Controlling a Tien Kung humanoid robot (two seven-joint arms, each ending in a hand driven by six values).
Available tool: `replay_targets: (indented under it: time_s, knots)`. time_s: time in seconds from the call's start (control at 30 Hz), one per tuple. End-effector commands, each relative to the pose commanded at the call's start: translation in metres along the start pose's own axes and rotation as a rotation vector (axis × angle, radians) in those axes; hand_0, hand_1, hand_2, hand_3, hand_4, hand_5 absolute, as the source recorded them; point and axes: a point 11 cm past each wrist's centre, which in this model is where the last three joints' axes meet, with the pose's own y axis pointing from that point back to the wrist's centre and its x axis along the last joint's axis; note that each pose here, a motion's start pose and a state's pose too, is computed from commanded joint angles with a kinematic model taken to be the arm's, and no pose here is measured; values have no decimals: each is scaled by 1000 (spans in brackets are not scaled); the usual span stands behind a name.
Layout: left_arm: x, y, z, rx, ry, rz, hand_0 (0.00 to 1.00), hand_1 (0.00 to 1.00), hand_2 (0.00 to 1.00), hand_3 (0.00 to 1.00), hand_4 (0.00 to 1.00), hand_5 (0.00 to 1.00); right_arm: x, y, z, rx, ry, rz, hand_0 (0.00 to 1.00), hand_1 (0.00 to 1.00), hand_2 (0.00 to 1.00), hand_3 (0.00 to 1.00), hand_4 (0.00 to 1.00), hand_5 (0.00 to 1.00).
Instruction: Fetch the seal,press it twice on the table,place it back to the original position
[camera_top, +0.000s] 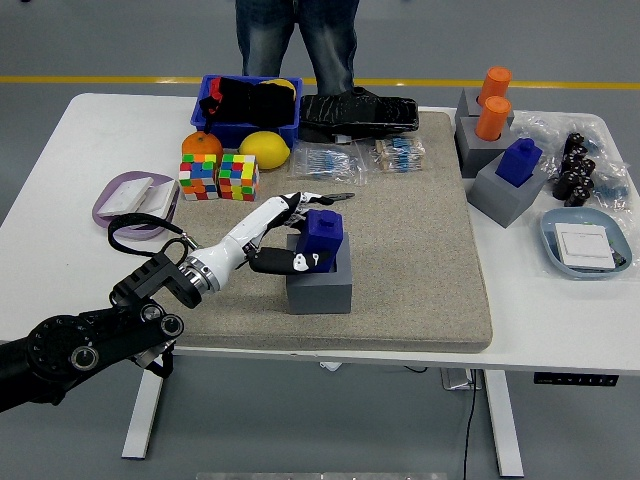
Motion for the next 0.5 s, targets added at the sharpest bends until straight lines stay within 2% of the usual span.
replay_targets:
  time_s: [0.5]
  knots:
    - [-1,-2,5,-23,50,32,607,532,500,827,671,2,0,0,0,1,-1,0,786,684,657,616,796,447]
